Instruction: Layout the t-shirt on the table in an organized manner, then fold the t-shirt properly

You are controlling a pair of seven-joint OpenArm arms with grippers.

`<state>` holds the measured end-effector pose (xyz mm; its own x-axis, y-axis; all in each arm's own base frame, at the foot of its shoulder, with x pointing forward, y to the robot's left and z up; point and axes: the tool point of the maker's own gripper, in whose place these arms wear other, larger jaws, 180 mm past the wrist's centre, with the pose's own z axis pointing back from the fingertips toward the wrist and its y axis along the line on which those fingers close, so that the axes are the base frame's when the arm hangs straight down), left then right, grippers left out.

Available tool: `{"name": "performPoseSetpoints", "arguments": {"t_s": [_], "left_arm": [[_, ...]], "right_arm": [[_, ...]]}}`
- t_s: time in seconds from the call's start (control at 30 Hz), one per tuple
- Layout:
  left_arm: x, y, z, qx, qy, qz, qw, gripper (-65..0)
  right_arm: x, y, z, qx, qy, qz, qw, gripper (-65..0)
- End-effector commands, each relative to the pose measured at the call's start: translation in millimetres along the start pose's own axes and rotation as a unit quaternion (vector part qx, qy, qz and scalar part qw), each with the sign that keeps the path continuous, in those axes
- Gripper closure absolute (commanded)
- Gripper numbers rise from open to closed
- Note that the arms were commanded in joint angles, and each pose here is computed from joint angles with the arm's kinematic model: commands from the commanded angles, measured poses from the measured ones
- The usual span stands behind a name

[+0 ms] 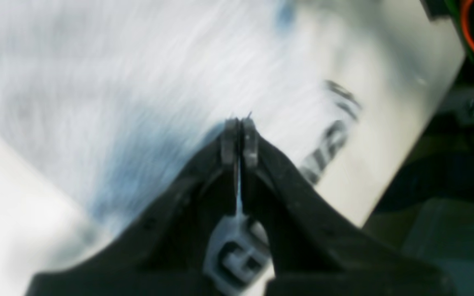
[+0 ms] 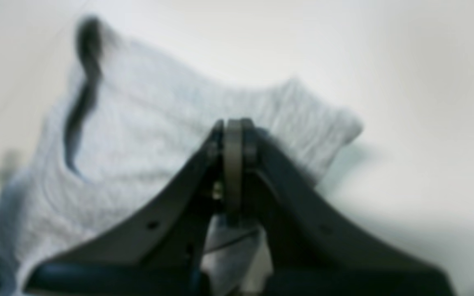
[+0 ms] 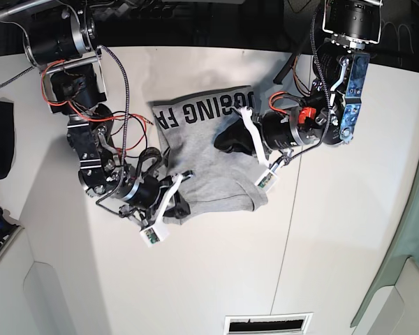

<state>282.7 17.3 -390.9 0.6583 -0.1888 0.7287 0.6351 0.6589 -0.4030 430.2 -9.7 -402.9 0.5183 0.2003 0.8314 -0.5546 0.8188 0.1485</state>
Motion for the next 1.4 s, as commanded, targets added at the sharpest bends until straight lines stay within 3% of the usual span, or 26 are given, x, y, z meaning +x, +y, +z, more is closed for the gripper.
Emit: {"name": "performPoseSetpoints", "arguments": {"t_s": [0.0,0.13,0.27,0.43,0.63,0.77,0.9,1.03,1.17,1.23,1.37], "left_arm": [[17.3,-1.1,9.9,-0.002,-0.016,-0.024,1.000,-1.3],[13.6,-5.8,36.6,0.001,-0.014,-0.053,0.998,-1.3],[-9.2,-11.9,57.8,0.012,0.001,-0.055,0.998,-1.3],[-41.4,-6.8,96.3,0.052,-0.004,0.000,0.999,-1.3],[-90.0,-1.1,148.7,0.114,0.018,0.062,0.991,-1.3],[-133.2,-7.8,172.9,0.137,0.064,0.098,0.984,-1.3],[-201.5,-27.9,197.4,0.155,0.170,0.119,0.966,-1.3],[-270.3,-45.2,226.2,0.165,0.268,0.153,0.937,-1.3],[-324.1,-45.9,239.4,0.177,0.308,0.202,0.913,-1.3],[-350.8,-52.7,237.5,0.167,0.331,0.238,0.898,-1.3],[-403.1,-60.6,237.2,0.155,0.420,0.258,0.856,-1.3]], "right_arm": [[37.6,-4.6,5.2,0.000,-0.041,0.007,0.9992,0.0],[52.2,-9.9,23.9,-0.001,-0.027,0.014,0.9995,0.0],[34.5,-26.7,56.4,-0.007,0.002,0.015,0.9999,0.0],[-16.1,-32.9,105.4,-0.006,0.042,0.018,0.9989,0.0],[-82.8,-2.6,158.9,0.016,0.102,0.044,0.9937,0.0],[-114.4,28.9,189.8,0.049,0.131,0.044,0.9892,0.0],[-160.4,62.7,221.4,0.092,0.181,0.020,0.9790,0.0],[-224.5,97.0,260.5,0.139,0.271,0.002,0.9526,0.0],[-287.5,132.2,298.6,0.179,0.360,0.003,0.9156,0.0],[-320.9,146.4,319.2,0.195,0.408,0.013,0.8916,0.0],[-382.0,160.9,358.3,0.219,0.508,0.065,0.8305,0.0]]}}
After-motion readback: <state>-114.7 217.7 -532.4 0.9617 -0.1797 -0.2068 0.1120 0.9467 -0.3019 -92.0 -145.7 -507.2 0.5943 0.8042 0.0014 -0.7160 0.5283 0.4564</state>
